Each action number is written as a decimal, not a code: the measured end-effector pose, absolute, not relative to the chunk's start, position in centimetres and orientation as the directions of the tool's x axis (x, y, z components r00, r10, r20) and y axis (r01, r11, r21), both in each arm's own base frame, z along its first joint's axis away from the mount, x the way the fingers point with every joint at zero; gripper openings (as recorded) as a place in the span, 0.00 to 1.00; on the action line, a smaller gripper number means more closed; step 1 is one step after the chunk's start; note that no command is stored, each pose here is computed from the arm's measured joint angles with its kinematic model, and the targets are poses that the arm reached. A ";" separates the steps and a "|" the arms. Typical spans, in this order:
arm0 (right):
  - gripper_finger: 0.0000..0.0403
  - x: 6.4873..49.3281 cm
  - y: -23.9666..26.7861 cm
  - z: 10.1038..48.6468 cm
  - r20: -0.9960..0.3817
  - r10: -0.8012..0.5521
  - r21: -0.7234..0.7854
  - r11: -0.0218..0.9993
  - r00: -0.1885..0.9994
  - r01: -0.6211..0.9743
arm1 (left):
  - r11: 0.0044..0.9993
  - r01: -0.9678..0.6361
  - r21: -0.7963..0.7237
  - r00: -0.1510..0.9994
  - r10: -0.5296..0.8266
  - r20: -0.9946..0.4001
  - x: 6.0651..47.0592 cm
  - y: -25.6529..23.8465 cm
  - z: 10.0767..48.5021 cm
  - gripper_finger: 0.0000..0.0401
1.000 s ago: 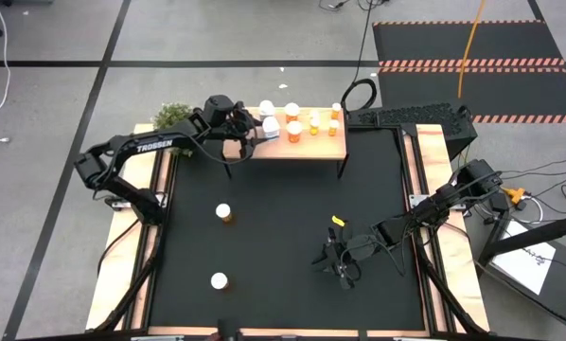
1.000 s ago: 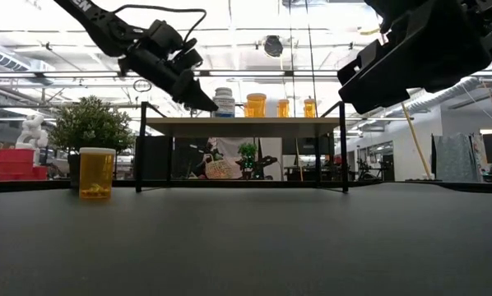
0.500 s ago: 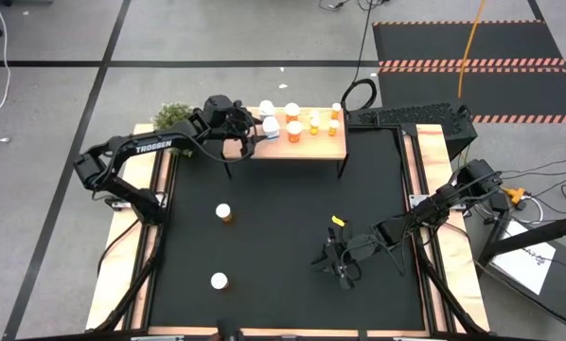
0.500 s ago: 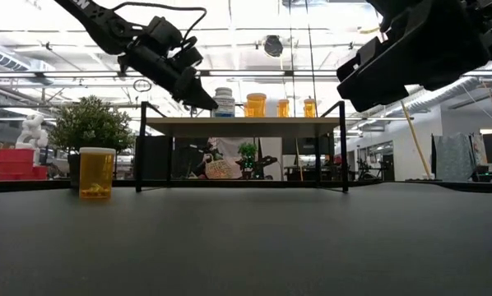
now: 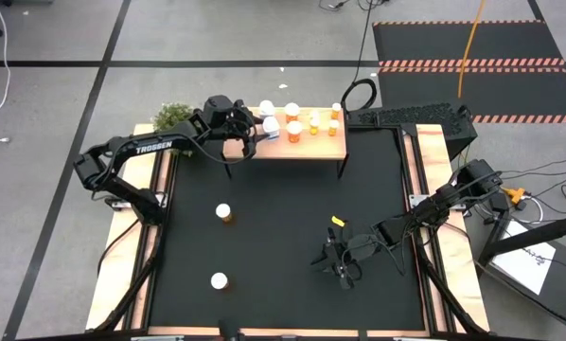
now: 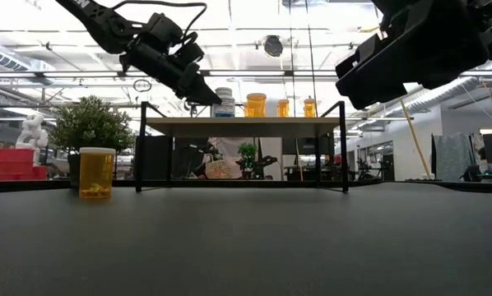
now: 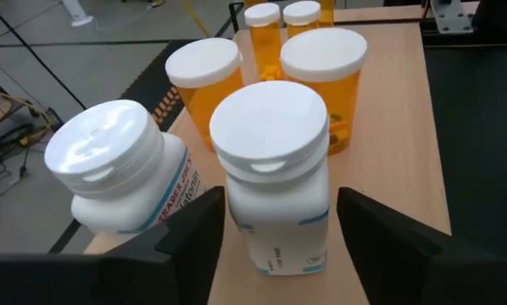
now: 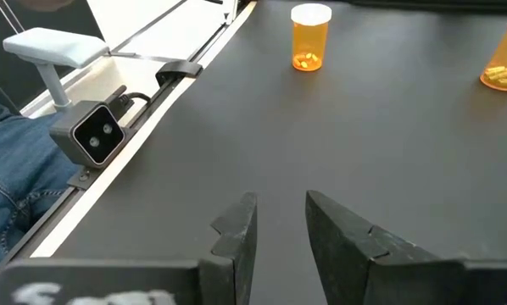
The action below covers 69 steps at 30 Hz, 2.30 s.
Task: Pick and place medicine bottles onto shelf by color
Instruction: Put the white pill bottle on the shelf aligned with the other white pill bottle, then put the large orange pill bottle on the shelf
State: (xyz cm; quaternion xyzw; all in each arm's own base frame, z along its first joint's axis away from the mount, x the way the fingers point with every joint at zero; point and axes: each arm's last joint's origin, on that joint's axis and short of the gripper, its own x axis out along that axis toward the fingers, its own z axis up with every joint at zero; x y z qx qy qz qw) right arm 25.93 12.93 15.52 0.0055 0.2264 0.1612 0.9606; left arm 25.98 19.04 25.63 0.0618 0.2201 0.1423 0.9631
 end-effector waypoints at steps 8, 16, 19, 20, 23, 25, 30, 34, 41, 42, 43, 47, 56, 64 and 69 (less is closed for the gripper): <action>0.24 25.9 12.9 15.5 -0.433 0.312 0.084 0.948 0.845 -0.307 | 0.950 -0.253 0.181 0.861 0.306 -0.405 25.7 19.4 25.6 0.41; 0.24 25.9 12.9 15.5 -0.434 0.312 0.084 0.948 0.845 -0.307 | 0.965 -0.222 0.140 0.880 0.260 -0.398 24.9 20.3 25.6 0.48; 0.24 25.9 12.9 15.5 -0.434 0.312 0.086 0.948 0.845 -0.306 | 0.974 -0.191 0.118 0.884 0.224 -0.411 24.7 20.2 25.4 0.50; 0.24 25.9 12.9 15.5 -0.434 0.312 0.086 0.948 0.845 -0.306 | 0.975 -0.188 0.119 0.881 0.221 -0.420 24.7 20.2 25.4 0.50; 0.24 25.9 12.9 15.5 -0.434 0.312 0.091 0.948 0.845 -0.304 | 0.977 -0.170 0.131 0.872 0.211 -0.442 24.6 20.1 25.1 0.49; 0.24 25.9 12.9 15.5 -0.434 0.312 0.093 0.949 0.845 -0.303 | 0.977 -0.168 0.134 0.871 0.211 -0.443 24.6 20.1 25.1 0.48; 0.24 25.9 12.9 15.5 -0.434 0.312 0.093 0.949 0.845 -0.302 | 0.976 -0.170 0.136 0.870 0.213 -0.444 24.6 20.1 25.1 0.48; 0.24 25.9 12.9 15.5 -0.434 0.312 0.093 0.949 0.845 -0.302 | 0.973 -0.183 0.139 0.864 0.227 -0.450 24.4 20.3 25.1 0.49; 0.24 25.9 12.9 15.5 -0.434 0.312 0.093 0.949 0.845 -0.302 | 0.972 -0.190 0.140 0.862 0.233 -0.451 24.3 20.4 25.1 0.49; 0.24 25.9 12.9 15.5 -0.434 0.312 0.093 0.949 0.845 -0.302 | 0.972 -0.189 0.141 0.861 0.233 -0.451 24.3 20.4 25.1 0.49; 0.24 25.9 12.9 15.5 -0.434 0.312 0.093 0.949 0.845 -0.302 | 0.972 -0.186 0.144 0.861 0.232 -0.453 24.3 20.4 25.1 0.49; 0.24 25.9 12.9 15.5 -0.434 0.312 0.093 0.949 0.845 -0.302 | 0.971 -0.184 0.151 0.860 0.233 -0.454 24.2 20.4 25.1 0.49; 0.24 25.9 12.9 15.5 -0.434 0.312 0.094 0.949 0.845 -0.302 | 0.967 -0.203 0.156 0.844 0.254 -0.472 24.1 20.5 25.0 0.47; 0.24 25.9 12.9 15.5 -0.434 0.312 0.094 0.949 0.845 -0.302 | 0.955 -0.225 0.196 0.842 0.291 -0.454 22.8 19.5 27.0 0.45; 0.24 25.9 12.9 15.5 -0.434 0.312 0.094 0.949 0.845 -0.302 | 0.956 -0.219 0.193 0.857 0.283 -0.430 21.5 17.5 29.2 0.44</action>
